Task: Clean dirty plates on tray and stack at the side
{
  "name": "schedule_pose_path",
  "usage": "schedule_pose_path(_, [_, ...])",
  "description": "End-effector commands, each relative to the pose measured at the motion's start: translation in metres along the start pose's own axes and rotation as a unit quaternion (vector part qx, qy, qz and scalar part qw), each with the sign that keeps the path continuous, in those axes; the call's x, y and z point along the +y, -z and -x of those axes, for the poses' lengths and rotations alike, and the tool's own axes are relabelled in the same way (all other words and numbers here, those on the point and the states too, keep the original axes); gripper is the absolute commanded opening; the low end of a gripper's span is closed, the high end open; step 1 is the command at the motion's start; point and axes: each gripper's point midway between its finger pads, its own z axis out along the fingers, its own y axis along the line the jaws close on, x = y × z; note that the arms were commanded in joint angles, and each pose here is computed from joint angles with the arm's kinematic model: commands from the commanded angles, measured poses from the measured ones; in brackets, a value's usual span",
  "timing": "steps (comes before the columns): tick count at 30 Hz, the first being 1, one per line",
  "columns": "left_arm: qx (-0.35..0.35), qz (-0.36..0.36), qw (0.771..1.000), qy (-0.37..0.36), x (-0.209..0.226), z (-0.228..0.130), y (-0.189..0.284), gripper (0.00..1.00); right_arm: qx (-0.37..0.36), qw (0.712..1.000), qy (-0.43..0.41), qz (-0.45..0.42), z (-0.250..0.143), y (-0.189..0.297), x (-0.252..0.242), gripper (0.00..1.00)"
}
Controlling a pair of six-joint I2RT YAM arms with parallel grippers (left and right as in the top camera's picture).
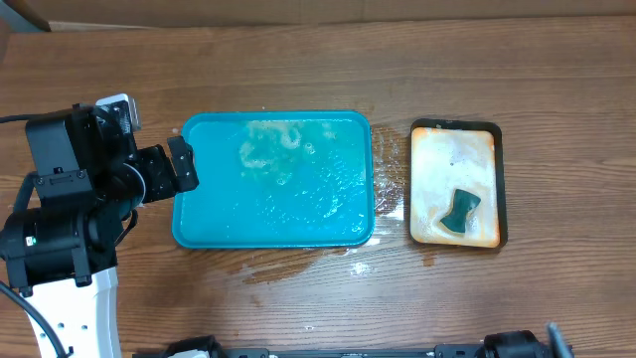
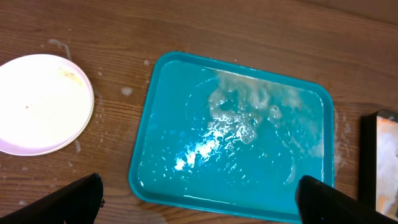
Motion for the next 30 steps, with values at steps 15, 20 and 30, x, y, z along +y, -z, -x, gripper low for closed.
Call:
schedule_pose_path(15, [-0.009,0.001,1.0,-0.012,-0.001,0.004,0.005,1.0,-0.026,0.999,-0.015,0.041,-0.16,-0.104,0.017,1.0])
schedule_pose_path(20, [-0.009,0.001,1.0,-0.011,-0.001,0.004,0.005,1.0,-0.026,0.992,-0.121,0.011,-0.207,-0.132,0.005,1.0])
schedule_pose_path(30, [-0.009,0.001,1.0,-0.011,-0.001,0.004,0.005,1.0,0.069,0.972,-0.201,-0.102,-0.31,-0.143,-0.021,1.0])
